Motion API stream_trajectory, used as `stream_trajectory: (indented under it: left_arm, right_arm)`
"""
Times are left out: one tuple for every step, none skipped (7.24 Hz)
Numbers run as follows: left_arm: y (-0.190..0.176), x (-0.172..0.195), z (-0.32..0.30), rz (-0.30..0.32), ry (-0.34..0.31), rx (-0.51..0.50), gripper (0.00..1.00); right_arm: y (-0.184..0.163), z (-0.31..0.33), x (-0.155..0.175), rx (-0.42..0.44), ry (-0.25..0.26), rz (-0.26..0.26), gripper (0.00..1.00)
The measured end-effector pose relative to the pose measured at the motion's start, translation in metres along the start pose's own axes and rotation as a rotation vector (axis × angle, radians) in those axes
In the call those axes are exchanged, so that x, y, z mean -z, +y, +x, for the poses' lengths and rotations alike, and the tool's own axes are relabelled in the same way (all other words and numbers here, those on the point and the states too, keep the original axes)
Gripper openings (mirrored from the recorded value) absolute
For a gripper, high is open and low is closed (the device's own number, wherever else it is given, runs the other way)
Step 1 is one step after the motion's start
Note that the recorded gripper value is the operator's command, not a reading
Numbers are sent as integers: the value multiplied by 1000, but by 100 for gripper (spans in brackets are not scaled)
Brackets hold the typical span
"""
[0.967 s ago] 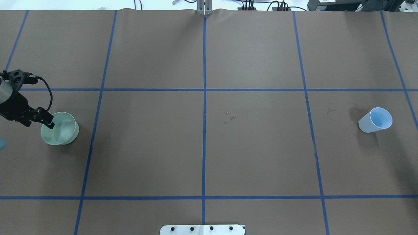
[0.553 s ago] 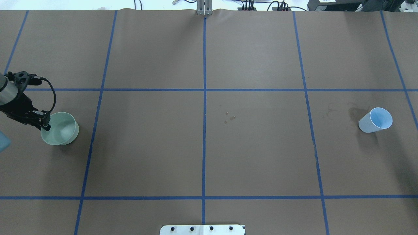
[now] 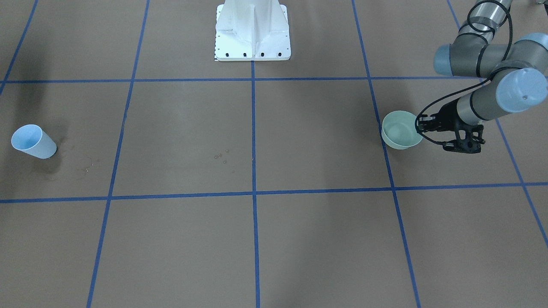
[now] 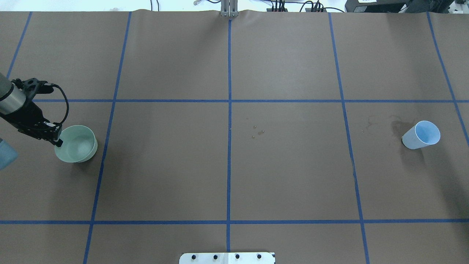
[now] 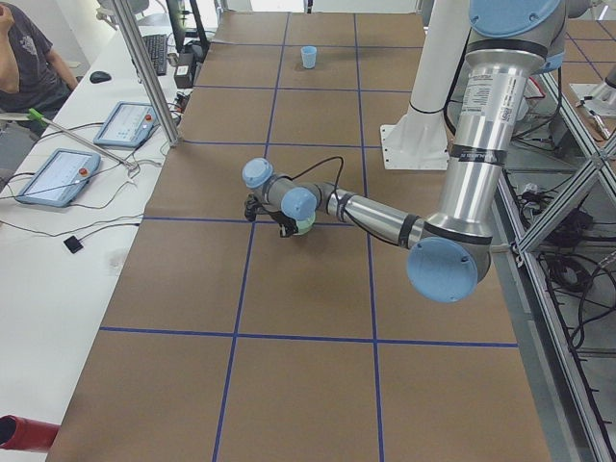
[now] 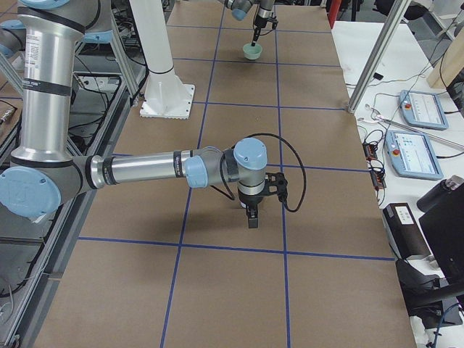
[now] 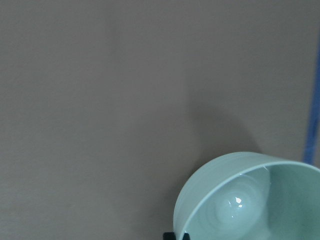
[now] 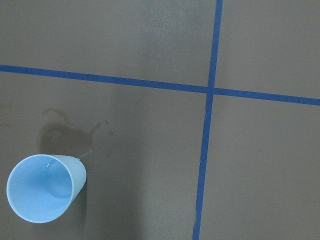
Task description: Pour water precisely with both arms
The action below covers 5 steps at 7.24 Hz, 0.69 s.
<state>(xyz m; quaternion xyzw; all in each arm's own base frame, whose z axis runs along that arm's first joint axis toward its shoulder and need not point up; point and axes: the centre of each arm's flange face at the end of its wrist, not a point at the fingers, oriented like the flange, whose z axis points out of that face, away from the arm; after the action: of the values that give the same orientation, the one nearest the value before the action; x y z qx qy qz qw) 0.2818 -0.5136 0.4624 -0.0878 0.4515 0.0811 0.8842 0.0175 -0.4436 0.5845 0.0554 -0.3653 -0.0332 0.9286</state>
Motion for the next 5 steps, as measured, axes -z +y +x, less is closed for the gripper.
stream_trajectory:
  left_arm:
    - [-8, 21, 52, 15, 16, 51, 0]
    - [-10, 25, 116, 19, 32, 126, 0]
    - [-5, 14, 186, 20, 35, 207, 0]
    - [-3, 2, 248, 23, 39, 290, 0]
    - [-8, -8, 295, 22, 39, 359, 0]
  right_arm:
    - [0, 0, 0, 1, 0, 1, 99]
    - [0, 0, 0, 1, 0, 2, 99]
    - [0, 0, 0, 1, 0, 2, 99]
    - [0, 0, 0, 0, 0, 2, 99]
    - [0, 0, 0, 0, 0, 2, 99]
